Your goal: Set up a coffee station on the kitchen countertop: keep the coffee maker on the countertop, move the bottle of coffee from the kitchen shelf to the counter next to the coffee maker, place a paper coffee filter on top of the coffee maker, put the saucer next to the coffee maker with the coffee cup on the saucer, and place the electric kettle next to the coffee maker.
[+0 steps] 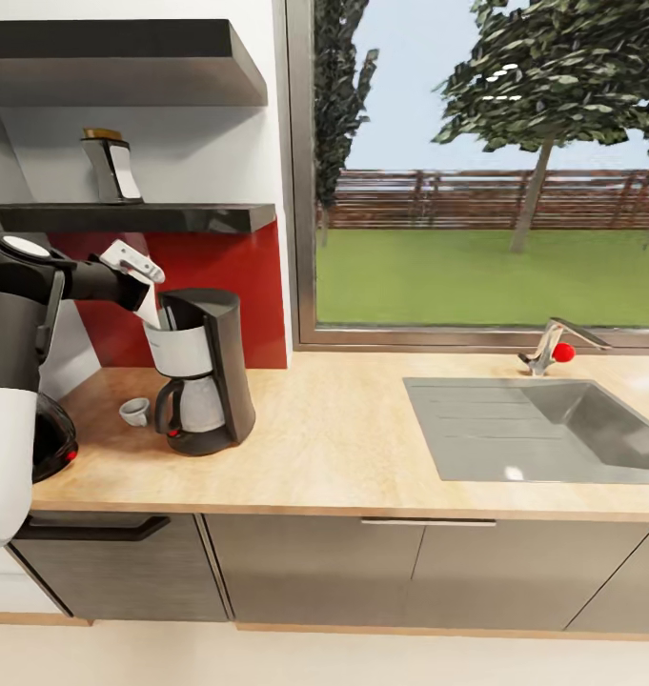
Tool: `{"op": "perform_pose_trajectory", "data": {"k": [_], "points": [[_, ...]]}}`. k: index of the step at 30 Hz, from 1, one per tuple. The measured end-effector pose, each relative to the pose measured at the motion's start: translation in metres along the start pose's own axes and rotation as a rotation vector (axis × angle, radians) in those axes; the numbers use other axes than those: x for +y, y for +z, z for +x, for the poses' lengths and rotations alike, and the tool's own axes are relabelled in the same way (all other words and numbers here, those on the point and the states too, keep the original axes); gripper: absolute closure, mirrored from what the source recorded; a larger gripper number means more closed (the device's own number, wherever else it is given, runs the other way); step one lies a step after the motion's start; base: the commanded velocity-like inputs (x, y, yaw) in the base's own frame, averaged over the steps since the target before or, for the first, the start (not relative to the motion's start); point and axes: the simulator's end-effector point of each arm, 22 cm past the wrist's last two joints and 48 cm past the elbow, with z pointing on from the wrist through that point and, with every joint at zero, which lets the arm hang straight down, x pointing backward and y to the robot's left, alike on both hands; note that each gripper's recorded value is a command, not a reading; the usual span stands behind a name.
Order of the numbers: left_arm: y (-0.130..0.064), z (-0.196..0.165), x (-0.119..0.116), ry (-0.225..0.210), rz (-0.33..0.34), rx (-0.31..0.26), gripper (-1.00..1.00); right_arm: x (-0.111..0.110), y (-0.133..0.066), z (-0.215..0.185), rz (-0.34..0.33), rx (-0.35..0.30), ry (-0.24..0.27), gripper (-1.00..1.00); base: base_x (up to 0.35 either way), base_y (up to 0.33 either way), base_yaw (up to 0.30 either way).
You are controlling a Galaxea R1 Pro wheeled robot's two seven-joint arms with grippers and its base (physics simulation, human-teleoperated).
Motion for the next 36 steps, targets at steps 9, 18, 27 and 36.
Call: {"op": "perform_pose_trajectory", "data": {"k": [9,18,27,36], "points": [[-0.007,-0.006,0.016,0.013,-0.071,-0.015,1.0,-0.005,0.0,-0.001,0.006,-0.001,-0.003,-1.0,0.0,0.0,0.0],[-0.006,-0.001,0.025,0.012,-0.123,-0.009,1.0,-0.005,0.0,-0.001,0.006,-0.001,-0.003,-1.0,0.0,0.0,0.0],[0.005,0.024,0.012,0.01,-0.114,0.029,1.0,-0.005,0.0,-0.001,0.006,-0.001,-0.004,-1.0,0.0,0.0,0.0],[0.007,0.031,0.018,-0.001,-0.163,0.035,1.0,-0.006,0.0,-0.001,0.009,0.0,-0.003,-1.0,0.0,0.0,-0.019]]}}
